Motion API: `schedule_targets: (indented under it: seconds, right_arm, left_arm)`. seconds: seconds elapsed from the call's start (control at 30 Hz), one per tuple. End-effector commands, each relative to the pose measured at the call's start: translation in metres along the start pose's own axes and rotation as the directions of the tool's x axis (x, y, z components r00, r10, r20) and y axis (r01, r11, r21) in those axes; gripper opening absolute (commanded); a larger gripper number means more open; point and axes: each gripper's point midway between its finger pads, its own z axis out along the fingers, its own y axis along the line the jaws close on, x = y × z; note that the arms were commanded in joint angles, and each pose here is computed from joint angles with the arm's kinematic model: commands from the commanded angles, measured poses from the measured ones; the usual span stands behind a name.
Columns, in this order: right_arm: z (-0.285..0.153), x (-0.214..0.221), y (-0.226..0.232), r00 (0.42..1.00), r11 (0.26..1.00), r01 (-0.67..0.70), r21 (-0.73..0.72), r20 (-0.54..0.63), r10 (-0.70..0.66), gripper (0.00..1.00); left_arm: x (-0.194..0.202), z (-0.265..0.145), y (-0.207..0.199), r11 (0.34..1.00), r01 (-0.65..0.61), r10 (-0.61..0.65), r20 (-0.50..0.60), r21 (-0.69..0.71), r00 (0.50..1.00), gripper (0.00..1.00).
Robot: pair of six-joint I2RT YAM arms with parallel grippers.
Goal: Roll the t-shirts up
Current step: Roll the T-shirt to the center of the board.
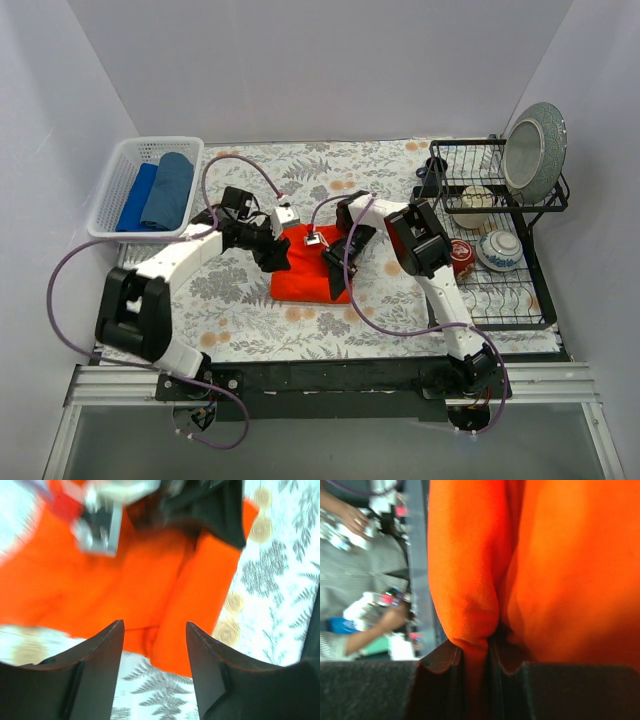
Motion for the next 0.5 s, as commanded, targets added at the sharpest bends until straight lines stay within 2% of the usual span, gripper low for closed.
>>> schedule_targets:
  seconds: [0.0,0.03,0.07,0.13,0.17,0.23,0.3,0.47]
  right_arm:
    - [0.005,0.042,-0.061,0.989,0.994,-0.017,0.106,-0.146,0.032,0.01]
    - [0.006,0.044,-0.062,0.988,0.994,-0.021,0.106,-0.15,0.037,0.01]
    - [0.006,0.046,-0.065,0.987,0.994,-0.028,0.106,-0.153,0.044,0.01]
    - [0.005,0.044,-0.068,0.988,0.993,-0.043,0.108,-0.144,0.058,0.01]
    - [0.006,0.045,-0.07,0.988,0.993,-0.053,0.105,-0.14,0.067,0.01]
    - [0.006,0.042,-0.074,0.988,0.993,-0.056,0.109,-0.136,0.07,0.01]
    - [0.007,0.042,-0.075,0.988,0.992,-0.065,0.106,-0.134,0.079,0.01]
    - [0.006,0.043,-0.075,0.988,0.992,-0.066,0.108,-0.135,0.081,0.01]
  left_arm:
    - [-0.041,-0.019,-0.014,0.958,-0.254,0.267,0.088,-0.135,0.96,0.53]
    - [-0.044,-0.025,-0.025,0.939,-0.309,0.326,0.102,-0.15,0.94,0.53]
    - [-0.027,-0.013,-0.043,0.934,-0.342,0.351,0.084,-0.105,0.933,0.55]
    - [-0.022,-0.013,-0.057,0.876,-0.465,0.477,0.084,-0.131,0.875,0.55]
    - [-0.002,-0.001,-0.07,0.863,-0.495,0.502,0.067,-0.099,0.862,0.56]
    - [-0.004,0.003,-0.074,0.81,-0.57,0.583,0.082,-0.142,0.808,0.57]
    - [0.005,0.007,-0.076,0.777,-0.609,0.625,0.08,-0.158,0.776,0.57]
    - [0.023,0.021,-0.071,0.764,-0.627,0.638,0.038,-0.152,0.769,0.57]
